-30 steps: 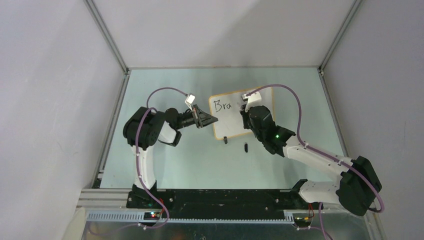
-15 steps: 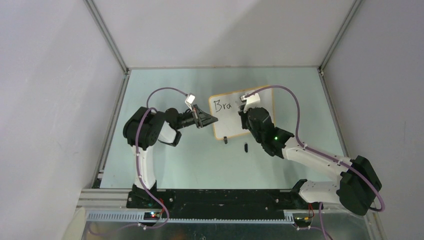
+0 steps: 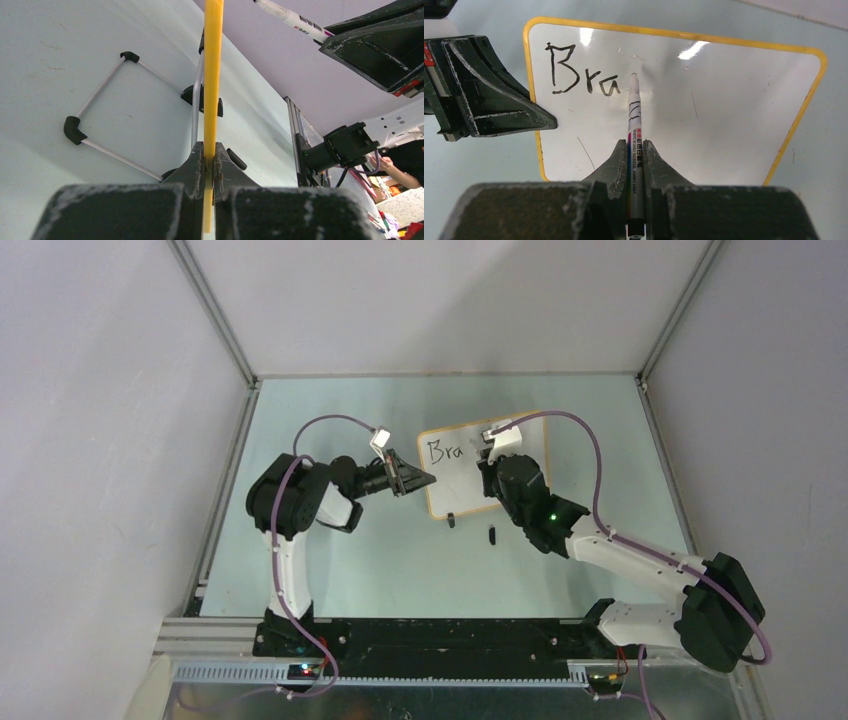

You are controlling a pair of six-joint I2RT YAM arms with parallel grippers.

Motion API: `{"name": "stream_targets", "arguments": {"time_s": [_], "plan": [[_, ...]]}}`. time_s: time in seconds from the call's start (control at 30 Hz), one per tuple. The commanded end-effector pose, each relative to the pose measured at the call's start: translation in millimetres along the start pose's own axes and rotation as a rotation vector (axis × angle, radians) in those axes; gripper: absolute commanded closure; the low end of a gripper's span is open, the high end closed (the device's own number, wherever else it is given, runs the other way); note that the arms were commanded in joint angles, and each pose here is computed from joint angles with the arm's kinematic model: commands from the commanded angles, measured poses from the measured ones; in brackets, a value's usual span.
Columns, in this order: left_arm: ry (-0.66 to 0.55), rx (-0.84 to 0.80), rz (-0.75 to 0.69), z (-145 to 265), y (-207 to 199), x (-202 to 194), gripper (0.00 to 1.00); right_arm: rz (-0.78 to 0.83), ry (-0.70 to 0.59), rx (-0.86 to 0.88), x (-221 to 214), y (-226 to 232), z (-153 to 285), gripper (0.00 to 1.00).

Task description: Write a sentence on the whiteboard

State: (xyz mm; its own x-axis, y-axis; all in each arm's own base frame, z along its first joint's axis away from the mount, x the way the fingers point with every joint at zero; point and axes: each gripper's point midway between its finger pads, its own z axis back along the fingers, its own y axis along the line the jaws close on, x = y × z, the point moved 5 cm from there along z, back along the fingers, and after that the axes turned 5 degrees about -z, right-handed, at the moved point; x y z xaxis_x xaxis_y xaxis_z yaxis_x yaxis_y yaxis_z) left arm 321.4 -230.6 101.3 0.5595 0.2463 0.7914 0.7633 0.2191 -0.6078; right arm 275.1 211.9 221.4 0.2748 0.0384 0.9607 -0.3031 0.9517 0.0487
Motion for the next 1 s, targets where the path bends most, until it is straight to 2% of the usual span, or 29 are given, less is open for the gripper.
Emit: {"name": "stream_targets", "arguments": {"time_s": [0.0,0.4,0.97], "plan": [[0.0,-0.048,-0.066,1.4,-12.0,5.5,1.0,-0.042,-0.062,0.011,16.8,-1.1,5.1,1.0],[-0.001,-0.048,-0.067,1.6,-12.1,5.9,1.0,-0.039,0.023,0.047,8.1,3.9,-8.7,1.0],[0.002,-0.052,-0.067,1.2,-12.0,5.7,1.0,-0.034,0.051,0.039,6.4,2.9,-23.5,1.0]]}}
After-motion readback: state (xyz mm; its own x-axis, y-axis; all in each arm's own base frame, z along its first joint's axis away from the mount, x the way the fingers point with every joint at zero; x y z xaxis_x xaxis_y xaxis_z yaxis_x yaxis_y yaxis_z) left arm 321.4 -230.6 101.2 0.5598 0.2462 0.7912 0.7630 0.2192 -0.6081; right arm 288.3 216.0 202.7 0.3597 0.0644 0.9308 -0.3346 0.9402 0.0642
